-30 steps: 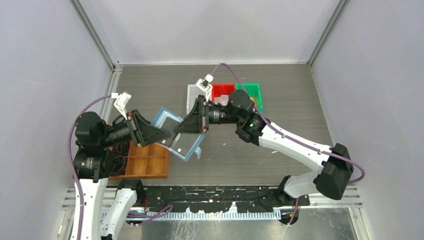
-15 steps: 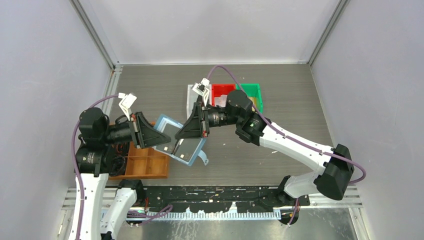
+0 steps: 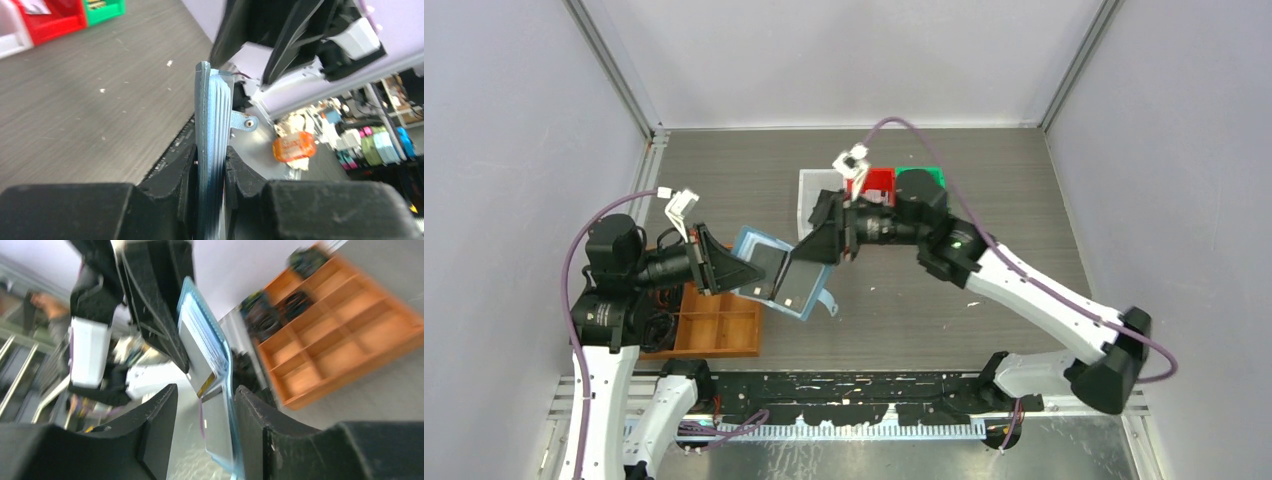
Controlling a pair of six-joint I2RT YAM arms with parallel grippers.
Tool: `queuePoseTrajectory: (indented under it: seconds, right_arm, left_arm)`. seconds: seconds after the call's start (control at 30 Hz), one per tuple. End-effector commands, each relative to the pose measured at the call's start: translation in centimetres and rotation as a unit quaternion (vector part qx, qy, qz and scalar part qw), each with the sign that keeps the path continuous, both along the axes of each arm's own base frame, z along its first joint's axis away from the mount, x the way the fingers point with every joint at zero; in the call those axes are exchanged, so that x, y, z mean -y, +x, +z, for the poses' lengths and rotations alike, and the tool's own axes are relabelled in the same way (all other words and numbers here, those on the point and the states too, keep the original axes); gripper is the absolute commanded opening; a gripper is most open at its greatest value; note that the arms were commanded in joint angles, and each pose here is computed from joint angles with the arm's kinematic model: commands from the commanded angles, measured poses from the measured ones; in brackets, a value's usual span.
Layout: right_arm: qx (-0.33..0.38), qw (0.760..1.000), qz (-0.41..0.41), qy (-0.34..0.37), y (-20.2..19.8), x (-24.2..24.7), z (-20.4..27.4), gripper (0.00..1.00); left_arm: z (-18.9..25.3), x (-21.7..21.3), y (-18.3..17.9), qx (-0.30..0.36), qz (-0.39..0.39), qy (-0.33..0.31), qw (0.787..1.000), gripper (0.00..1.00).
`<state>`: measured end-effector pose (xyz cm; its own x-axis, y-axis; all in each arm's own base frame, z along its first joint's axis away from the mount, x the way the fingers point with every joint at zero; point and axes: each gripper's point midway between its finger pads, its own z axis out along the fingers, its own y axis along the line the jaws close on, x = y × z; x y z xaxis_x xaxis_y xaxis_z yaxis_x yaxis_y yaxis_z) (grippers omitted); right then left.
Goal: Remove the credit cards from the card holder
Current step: Remove the credit card from the card holder.
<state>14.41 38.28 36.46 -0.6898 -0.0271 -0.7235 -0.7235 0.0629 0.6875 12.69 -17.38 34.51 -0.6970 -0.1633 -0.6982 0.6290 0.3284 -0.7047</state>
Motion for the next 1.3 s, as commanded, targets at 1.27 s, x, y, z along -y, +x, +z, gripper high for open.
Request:
queuePoseTrajectory:
  seconds: [1.27]
  right_arm:
    - [-0.116, 0.983, -0.003, 0.139, -1.2, -2.0, 2.0, 0.46]
  left_arm:
    - [4.4, 0.6, 1.1, -0.047, 0.017, -0.087, 0.995, 0.02]
